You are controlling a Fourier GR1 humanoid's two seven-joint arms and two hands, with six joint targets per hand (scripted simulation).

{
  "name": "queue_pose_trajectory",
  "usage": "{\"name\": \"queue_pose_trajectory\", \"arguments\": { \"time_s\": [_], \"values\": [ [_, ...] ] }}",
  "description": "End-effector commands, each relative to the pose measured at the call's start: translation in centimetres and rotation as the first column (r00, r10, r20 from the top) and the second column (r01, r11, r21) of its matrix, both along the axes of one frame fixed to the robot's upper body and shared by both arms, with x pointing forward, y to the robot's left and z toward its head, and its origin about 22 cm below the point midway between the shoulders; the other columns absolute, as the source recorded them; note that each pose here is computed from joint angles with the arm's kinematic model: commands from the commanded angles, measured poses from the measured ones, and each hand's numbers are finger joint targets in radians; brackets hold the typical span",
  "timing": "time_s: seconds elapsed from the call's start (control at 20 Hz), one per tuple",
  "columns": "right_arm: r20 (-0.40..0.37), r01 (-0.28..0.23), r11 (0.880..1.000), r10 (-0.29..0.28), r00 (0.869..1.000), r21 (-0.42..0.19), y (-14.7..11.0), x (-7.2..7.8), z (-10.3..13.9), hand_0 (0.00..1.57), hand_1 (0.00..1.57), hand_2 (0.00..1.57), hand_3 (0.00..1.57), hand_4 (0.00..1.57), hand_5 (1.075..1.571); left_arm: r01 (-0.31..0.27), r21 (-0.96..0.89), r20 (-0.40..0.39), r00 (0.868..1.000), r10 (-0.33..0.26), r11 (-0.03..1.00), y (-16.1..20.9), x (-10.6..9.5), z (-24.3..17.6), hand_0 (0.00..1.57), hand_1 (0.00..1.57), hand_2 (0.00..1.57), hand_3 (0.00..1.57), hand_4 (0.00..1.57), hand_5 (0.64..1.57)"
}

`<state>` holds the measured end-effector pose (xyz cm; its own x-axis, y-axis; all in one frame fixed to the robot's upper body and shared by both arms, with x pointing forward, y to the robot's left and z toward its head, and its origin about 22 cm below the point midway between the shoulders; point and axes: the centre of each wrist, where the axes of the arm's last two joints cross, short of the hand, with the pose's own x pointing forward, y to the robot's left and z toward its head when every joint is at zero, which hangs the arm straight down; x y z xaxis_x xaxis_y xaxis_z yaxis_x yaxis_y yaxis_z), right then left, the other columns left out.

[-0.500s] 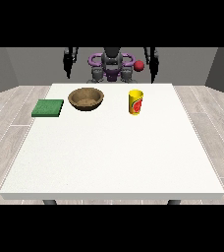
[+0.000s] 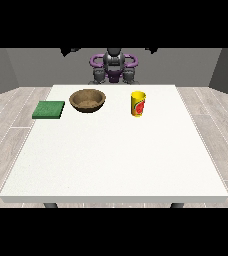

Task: Pick the cup and pour the ball into the bowl, then pick the bowl and place it on the pad

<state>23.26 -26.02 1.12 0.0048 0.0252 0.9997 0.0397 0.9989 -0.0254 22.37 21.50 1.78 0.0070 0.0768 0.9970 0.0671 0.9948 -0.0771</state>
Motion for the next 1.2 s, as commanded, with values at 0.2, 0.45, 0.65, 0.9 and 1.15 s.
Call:
{"name": "queue_pose_trajectory", "arguments": {
  "time_s": [0.2,0.45,0.65,0.9,1.15],
  "values": [
    [0.158,0.049,0.998,-0.056,0.986,0.048,-0.2,0.9,0.5,0.0,0.0,0.0,0.0,0.0,1.566,0.016,-0.046,0.212,0.977,-0.006,0.999,-4.1,-1.0,2.5,0.0,0.0,0.0,0.0,0.0,1.49],
    [0.239,-0.055,0.998,0.044,0.97,0.039,1.8,2.7,2.1,0.0,0.0,0.0,0.0,0.0,1.563,0.003,0.03,0.316,0.949,-0.012,1.0,-1.0,2.4,3.3,0.0,0.0,0.0,0.0,0.0,1.402],
    [0.286,-0.083,0.996,0.068,0.956,0.04,0.7,4.7,3.9,0.0,0.0,0.0,0.0,0.0,1.566,-0.086,0.069,0.394,0.918,0.052,0.994,0.0,5.7,4.5,0.0,0.0,0.0,0.0,0.0,1.335],
    [0.388,-0.094,0.996,0.085,0.918,0.004,-1.6,5.7,2.9,0.0,0.0,0.0,0.0,0.0,1.559,-0.115,0.122,0.437,0.898,0.051,0.986,2.3,8.3,5.6,0.0,0.0,0.0,0.0,0.0,1.254],
    [0.356,-0.085,0.996,0.077,0.931,0.007,-3.0,7.2,3.5,0.0,0.0,0.0,0.0,0.0,1.56,-0.121,0.15,0.416,0.908,0.049,0.981,2.8,9.6,2.0,0.0,0.0,0.0,0.0,0.0,1.257]
  ]
}}
